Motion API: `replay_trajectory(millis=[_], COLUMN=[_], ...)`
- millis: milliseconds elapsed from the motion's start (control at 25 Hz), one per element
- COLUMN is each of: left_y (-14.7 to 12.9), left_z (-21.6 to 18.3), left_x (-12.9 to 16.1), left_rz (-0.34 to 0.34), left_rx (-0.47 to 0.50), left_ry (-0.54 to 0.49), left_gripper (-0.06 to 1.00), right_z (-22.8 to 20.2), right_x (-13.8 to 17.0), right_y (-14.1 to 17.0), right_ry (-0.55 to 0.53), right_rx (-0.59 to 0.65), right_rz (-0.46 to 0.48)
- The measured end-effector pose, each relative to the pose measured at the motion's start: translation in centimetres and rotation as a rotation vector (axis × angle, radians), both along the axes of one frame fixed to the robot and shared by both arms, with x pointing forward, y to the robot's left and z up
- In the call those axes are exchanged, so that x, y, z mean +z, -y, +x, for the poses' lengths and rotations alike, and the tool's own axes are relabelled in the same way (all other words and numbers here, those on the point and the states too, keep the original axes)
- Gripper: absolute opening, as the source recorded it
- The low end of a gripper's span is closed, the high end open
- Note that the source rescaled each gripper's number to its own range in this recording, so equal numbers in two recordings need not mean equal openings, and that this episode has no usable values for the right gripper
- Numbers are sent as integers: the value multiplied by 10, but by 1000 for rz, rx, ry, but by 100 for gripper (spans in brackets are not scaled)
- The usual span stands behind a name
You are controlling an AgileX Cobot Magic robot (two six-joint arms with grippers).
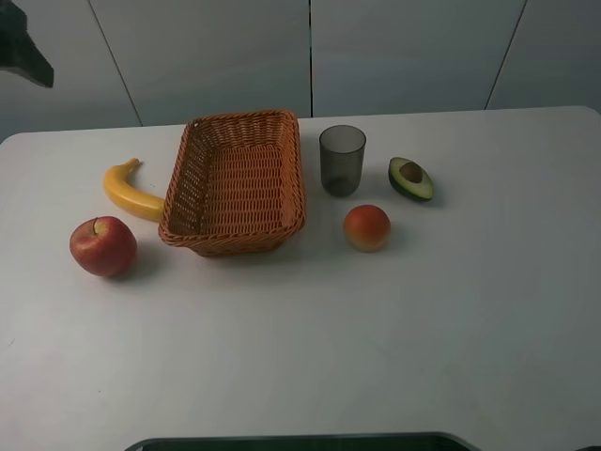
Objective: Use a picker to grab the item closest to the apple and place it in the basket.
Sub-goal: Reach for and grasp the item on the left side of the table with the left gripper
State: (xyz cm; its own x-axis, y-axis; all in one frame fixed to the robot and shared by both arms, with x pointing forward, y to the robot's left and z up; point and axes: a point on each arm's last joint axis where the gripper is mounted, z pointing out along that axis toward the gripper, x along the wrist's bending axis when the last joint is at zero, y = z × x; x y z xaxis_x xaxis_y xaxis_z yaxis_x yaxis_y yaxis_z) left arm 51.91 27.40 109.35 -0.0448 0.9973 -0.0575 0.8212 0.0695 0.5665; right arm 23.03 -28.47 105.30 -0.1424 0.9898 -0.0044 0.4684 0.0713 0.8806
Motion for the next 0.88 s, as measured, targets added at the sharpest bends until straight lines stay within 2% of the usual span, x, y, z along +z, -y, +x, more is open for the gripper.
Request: replay_trajectory(millis=[240, 520, 880], left_y=[6, 11, 11], left_z=[58, 101, 116], left_x=[-58, -121, -161], left_rz=[-10, -37, -78], left_rx=[44, 140, 292], left_ry=[-139, -265, -324], left_gripper=[100, 100, 100], right_z=[0, 0, 0], right_x=[0, 0, 0], right_y=[0, 0, 0], right_ry=[0, 0, 0], right_rx=[0, 0, 0], right_rz=[0, 0, 0])
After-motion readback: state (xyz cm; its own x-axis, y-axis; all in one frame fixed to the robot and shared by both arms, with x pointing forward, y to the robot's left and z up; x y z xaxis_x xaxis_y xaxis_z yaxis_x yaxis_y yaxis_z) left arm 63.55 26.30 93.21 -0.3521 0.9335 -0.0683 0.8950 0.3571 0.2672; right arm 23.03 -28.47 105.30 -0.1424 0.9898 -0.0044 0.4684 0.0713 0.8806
